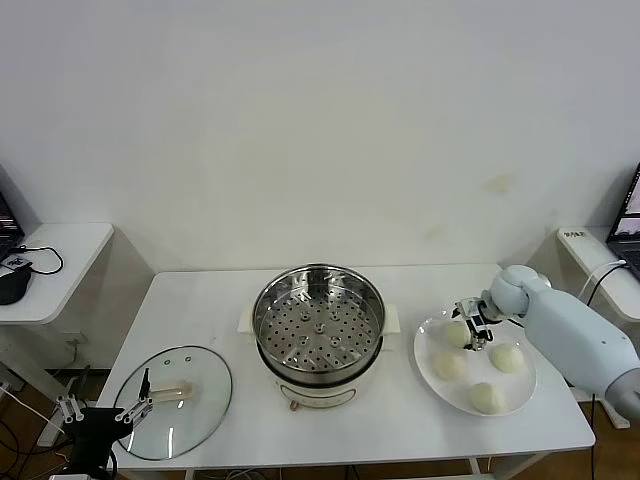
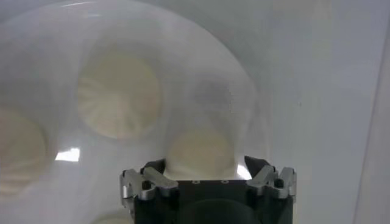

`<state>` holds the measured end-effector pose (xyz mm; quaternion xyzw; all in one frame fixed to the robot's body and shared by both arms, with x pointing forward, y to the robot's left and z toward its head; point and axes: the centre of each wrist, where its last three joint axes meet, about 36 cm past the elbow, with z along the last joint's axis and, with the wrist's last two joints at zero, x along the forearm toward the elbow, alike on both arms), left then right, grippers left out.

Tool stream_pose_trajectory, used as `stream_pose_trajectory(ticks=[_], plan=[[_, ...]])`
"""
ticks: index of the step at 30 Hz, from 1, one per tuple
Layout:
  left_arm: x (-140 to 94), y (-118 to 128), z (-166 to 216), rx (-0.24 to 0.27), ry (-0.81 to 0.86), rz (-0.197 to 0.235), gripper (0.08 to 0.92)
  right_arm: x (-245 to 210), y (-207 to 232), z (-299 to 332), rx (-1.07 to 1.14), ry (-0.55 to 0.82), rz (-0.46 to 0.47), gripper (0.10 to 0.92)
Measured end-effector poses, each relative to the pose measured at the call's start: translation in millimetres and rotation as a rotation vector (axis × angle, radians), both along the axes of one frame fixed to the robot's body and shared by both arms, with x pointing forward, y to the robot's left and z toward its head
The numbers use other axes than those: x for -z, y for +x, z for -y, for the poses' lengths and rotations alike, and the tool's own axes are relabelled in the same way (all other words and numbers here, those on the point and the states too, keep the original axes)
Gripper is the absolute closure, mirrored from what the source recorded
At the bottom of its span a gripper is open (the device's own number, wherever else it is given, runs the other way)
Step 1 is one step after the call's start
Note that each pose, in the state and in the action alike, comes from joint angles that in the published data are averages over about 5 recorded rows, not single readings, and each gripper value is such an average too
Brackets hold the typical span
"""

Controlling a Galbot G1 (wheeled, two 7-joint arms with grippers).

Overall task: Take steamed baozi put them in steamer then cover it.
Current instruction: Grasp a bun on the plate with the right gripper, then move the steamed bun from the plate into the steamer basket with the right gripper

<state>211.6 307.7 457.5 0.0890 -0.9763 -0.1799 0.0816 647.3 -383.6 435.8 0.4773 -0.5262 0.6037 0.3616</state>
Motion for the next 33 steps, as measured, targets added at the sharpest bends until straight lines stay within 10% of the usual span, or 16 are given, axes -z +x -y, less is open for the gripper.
stream_pose_trajectory(ticks=[16, 33], plan=[[-1, 1, 1, 0.008, 0.001, -0.001, 0.177, -30, 4, 5, 0.019, 0.015, -0.007, 0.383], [1, 8, 2, 0.033, -0.01, 0.0, 0.177, -188, 26, -31, -0.044, 0.132, 0.176, 0.377]])
